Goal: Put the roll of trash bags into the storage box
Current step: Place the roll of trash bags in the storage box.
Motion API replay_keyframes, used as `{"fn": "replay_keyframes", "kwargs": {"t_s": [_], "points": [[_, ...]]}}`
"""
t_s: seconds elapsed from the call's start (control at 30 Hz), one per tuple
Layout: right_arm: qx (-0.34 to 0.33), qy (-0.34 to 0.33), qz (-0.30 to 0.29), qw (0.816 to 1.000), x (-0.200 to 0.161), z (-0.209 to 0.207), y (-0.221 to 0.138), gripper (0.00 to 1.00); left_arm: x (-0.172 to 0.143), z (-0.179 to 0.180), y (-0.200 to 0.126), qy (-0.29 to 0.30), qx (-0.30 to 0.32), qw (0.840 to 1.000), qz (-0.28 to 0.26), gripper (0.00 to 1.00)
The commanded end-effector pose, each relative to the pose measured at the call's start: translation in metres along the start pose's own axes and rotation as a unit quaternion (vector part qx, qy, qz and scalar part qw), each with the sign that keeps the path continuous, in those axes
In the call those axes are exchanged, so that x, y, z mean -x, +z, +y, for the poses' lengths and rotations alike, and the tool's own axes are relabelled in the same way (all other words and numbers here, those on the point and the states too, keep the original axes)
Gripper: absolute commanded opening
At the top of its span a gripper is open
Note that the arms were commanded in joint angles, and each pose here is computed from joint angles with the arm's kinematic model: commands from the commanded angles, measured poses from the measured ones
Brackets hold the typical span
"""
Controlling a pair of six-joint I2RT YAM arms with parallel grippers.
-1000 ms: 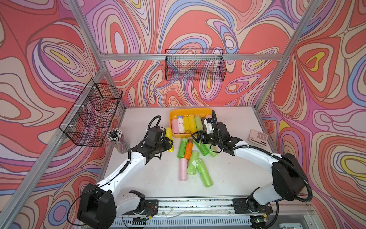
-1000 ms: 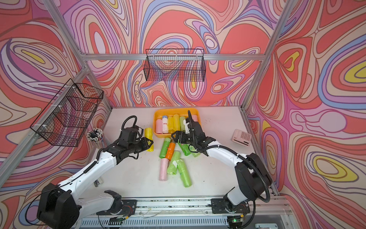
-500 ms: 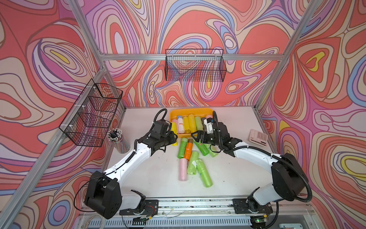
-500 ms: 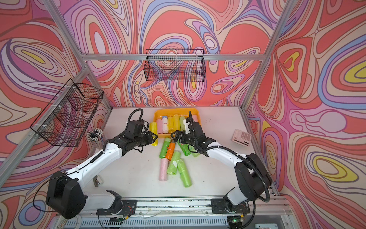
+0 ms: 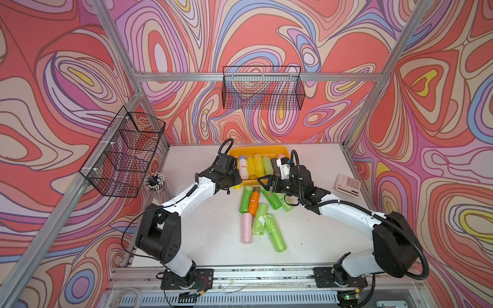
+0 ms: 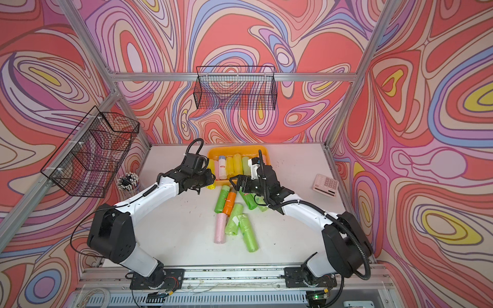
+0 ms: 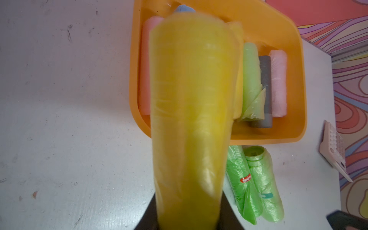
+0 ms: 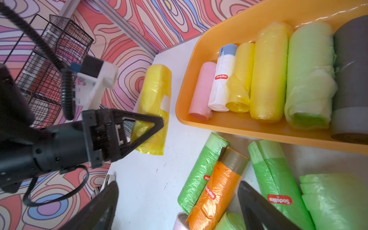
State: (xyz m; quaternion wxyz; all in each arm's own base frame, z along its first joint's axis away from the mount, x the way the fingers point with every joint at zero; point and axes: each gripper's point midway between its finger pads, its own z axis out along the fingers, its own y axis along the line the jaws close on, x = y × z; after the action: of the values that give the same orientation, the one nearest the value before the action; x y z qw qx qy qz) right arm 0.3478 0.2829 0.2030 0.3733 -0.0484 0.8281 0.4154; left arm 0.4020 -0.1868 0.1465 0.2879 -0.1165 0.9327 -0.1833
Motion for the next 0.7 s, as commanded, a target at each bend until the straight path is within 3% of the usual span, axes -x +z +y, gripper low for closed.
{"fn": "replay_keyframes", "kwargs": {"t_s": [0.0, 0.67], "points": [[0.020, 0.007, -0.001, 1.000, -0.005, 0.004, -0.009, 0.95, 0.016, -0.002, 0.007, 0.011, 0.023, 1.000, -0.013, 0.12], [-0.047, -0.070, -0.010, 0.996, -0.016, -0.021, -0.032, 0.96, 0.058, -0.013, 0.073, 0.056, 0.093, 0.994, -0.009, 0.11]]}}
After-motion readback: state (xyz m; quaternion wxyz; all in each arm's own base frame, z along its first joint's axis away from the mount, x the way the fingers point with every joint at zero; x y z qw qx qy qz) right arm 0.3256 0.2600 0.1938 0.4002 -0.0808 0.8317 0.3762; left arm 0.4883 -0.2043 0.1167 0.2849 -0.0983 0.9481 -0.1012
